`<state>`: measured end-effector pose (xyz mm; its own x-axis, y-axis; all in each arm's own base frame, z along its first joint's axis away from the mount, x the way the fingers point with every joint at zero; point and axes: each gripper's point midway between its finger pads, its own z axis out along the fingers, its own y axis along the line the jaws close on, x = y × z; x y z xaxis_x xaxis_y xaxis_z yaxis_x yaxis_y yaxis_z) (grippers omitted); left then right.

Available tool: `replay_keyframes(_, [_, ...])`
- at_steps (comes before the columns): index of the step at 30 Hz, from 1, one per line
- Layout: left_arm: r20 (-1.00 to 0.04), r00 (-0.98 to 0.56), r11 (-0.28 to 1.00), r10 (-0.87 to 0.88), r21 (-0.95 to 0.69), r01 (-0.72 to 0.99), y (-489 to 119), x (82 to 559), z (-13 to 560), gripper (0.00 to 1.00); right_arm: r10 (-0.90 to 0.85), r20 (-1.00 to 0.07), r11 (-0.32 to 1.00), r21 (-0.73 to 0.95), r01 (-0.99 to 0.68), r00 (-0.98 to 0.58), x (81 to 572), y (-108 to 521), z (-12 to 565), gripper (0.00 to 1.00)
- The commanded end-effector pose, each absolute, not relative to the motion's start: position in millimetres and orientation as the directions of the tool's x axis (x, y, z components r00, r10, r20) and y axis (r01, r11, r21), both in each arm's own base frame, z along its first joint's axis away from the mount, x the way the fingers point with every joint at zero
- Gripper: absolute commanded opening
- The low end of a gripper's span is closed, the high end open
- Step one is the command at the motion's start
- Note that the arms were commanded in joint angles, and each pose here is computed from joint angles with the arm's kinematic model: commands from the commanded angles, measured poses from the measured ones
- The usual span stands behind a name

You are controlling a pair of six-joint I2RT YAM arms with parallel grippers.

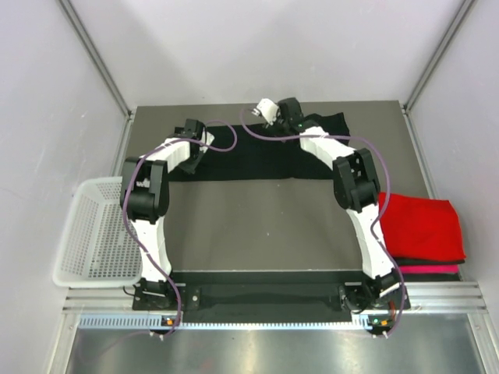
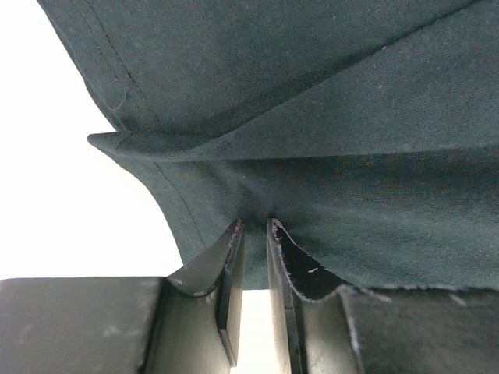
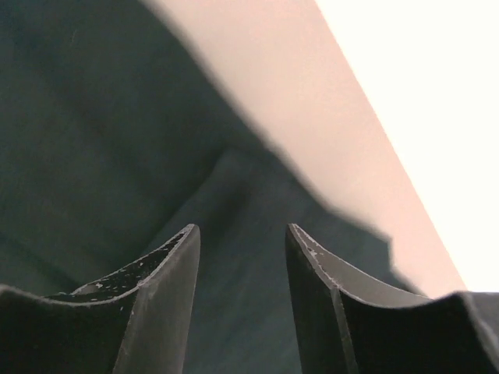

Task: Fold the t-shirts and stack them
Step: Fold the tshirt

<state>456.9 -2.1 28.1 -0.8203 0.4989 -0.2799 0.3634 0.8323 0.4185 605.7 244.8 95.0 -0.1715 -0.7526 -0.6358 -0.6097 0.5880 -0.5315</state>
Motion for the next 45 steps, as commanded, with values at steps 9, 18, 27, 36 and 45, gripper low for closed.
replay_keyframes(9, [-0.345,-0.766,0.827,0.542,0.379,0.415,-21.5,446.9,94.4,0.3,-0.685,-0.717,0.692,-0.583,-0.425,-0.132,535.1,164.8,204.6,0.5])
replay_keyframes(18, [-0.256,-0.698,0.718,0.669,0.464,0.518,-14.1,449.9,96.5,0.37,-0.604,-0.714,0.753,-0.368,-0.545,-0.353,492.3,115.2,149.9,0.5])
replay_keyframes(27, [-0.165,-0.656,0.619,0.736,0.555,0.555,6.1,451.2,82.4,0.39,-0.334,-0.738,0.872,-0.007,-0.489,-0.586,471.8,60.0,123.7,0.54])
replay_keyframes(36, [-0.114,-0.666,0.606,0.738,0.546,0.578,11.4,442.6,68.1,0.4,-0.342,-0.678,0.859,0.055,-0.509,-0.65,437.1,55.5,111.4,0.56])
replay_keyframes(45, [0.014,-0.663,0.568,0.748,0.502,0.652,20.0,435.8,33.8,0.39,-0.342,-0.666,0.857,0.068,-0.511,-0.663,427.5,56.2,106.3,0.57])
